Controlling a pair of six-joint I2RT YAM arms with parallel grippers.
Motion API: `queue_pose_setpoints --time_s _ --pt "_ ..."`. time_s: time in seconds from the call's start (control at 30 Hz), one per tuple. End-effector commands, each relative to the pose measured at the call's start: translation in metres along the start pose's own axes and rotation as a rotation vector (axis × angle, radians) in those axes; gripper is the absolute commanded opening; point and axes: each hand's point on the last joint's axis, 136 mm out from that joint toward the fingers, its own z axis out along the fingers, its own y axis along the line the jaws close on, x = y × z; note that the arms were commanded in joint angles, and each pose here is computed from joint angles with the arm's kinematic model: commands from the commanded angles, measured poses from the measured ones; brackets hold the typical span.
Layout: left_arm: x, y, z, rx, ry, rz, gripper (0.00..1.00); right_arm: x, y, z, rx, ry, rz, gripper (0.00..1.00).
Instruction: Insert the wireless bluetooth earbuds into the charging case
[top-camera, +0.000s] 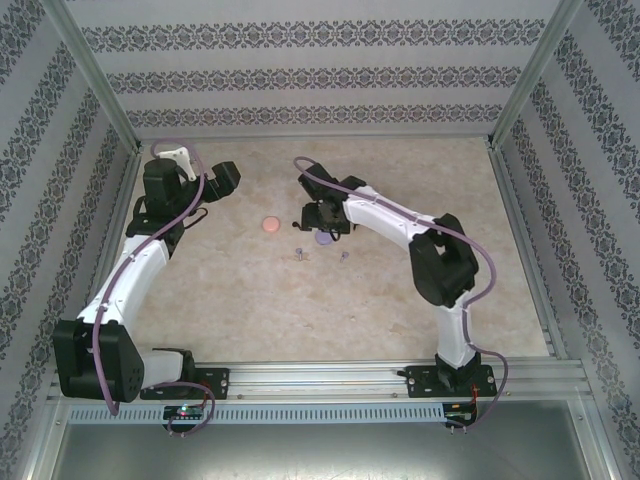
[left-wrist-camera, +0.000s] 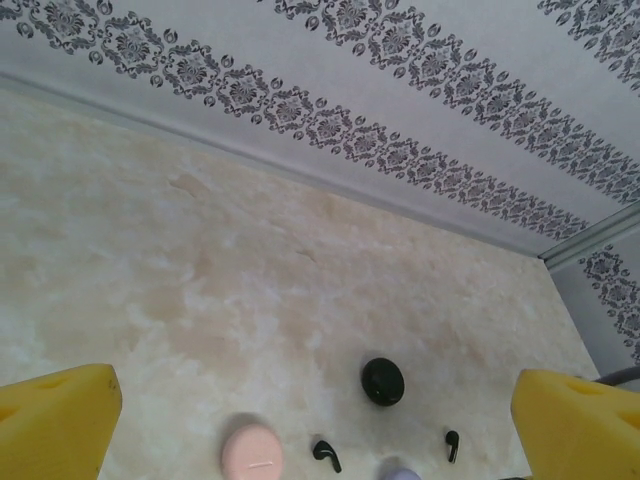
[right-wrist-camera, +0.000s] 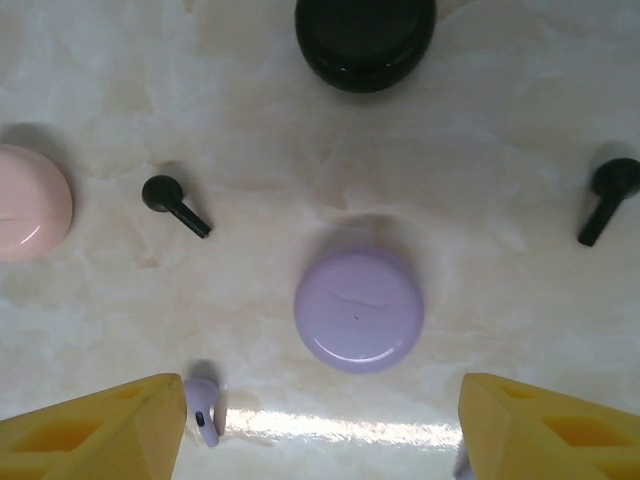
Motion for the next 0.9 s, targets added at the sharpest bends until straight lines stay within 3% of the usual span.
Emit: queue_pose_setpoints --time_s 0.0,0.3,0.57,0.87 --pt "-0.005 0.001 -0.002 -0.007 -0.04 -0.029 1.0 0.003 -0.016 0.007 0.129 0.033 0.005 0.73" --pt "-0.009 0.012 0.004 -0.077 -0.029 -0.098 0.99 0.003 -0.017 0.029 0.188 0.063 0.02 0.72" --pt "-0.014 -0.004 0.004 0.014 -0.044 -0.119 0.99 0.008 -0.019 0.053 0.193 0.103 0.073 0.67" --pt "-0.009 -0.003 0.004 0.015 -0.034 -0.125 0.99 0.017 -0.02 0.075 0.185 0.142 0.104 0.62"
